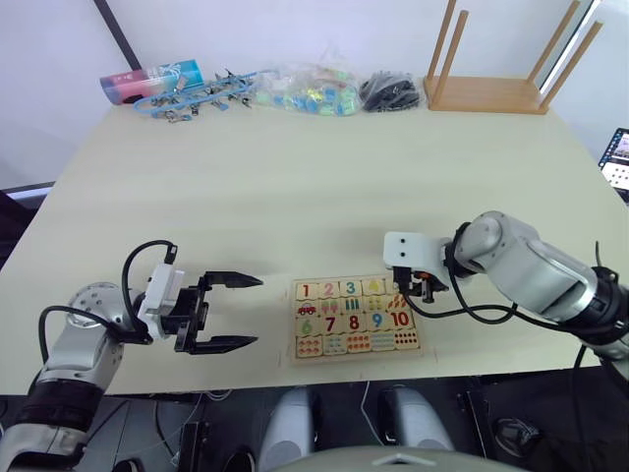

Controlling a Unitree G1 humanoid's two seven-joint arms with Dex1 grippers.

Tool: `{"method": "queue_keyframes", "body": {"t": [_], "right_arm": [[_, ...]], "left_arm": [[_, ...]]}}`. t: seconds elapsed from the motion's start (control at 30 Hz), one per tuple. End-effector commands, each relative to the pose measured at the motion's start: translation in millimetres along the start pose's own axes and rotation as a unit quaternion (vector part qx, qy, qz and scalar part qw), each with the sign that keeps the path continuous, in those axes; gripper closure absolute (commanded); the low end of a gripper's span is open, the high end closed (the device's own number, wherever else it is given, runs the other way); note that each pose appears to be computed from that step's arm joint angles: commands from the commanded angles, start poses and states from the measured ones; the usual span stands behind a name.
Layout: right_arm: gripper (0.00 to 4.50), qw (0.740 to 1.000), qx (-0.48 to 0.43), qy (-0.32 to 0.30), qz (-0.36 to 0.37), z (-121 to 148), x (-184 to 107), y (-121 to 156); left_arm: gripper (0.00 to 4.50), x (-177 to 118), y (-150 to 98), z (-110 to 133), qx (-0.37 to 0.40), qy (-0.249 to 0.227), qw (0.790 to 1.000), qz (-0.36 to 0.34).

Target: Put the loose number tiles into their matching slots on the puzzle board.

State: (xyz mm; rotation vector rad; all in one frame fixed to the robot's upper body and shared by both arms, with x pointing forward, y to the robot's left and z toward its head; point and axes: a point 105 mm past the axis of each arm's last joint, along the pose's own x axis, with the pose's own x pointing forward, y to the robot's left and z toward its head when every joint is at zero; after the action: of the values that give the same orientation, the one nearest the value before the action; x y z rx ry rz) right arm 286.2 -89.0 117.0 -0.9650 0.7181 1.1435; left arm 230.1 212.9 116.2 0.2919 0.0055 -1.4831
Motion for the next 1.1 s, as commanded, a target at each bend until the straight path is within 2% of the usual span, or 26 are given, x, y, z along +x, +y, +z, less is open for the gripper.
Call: {"method": "queue_keyframes", "body": {"t": [0.03, 0.77, 0.8, 0.87, 0.9, 0.97, 1.0, 1.1], "right_arm": [[3.57, 1.000, -0.020, -0.003, -0.015, 5.7, -5.6, -3.9], [3.57, 0.999, -0.037, -0.009, -0.003, 6.9, -3.6, 0.8], [2.77, 0.999, -0.039, -0.008, -0.002, 6.7, -3.6, 1.0], [2.11, 0.999, -0.042, -0.007, -0.001, 6.3, -3.7, 1.2], [1.49, 0.999, -0.044, -0.007, -0.002, 6.1, -3.8, 1.2], [0.77, 0.999, -0.045, -0.006, -0.002, 5.4, -4.1, 1.0], [0.09, 0.999, -0.044, -0.005, -0.002, 4.9, -4.6, 0.7], [0.09, 0.999, -0.042, -0.005, -0.007, 4.7, -7.6, -2.7]], "left_arm": [[0.00, 1.1, -4.9, 6.8, 0.016, -0.009, 1.000, -0.019], [0.00, 2.0, -5.4, 5.0, 0.014, -0.008, 1.000, -0.021], [0.00, 2.2, -5.5, 4.9, 0.014, -0.009, 1.000, -0.021], [0.00, 2.3, -5.6, 4.8, 0.014, -0.009, 1.000, -0.021], [0.00, 2.4, -5.7, 4.8, 0.014, -0.009, 1.000, -0.022], [0.00, 2.3, -5.8, 4.6, 0.014, -0.008, 1.000, -0.022], [0.00, 2.2, -5.6, 4.6, 0.014, -0.008, 1.000, -0.022], [0.00, 2.3, -5.5, 4.6, 0.015, -0.008, 1.000, -0.022]]}}
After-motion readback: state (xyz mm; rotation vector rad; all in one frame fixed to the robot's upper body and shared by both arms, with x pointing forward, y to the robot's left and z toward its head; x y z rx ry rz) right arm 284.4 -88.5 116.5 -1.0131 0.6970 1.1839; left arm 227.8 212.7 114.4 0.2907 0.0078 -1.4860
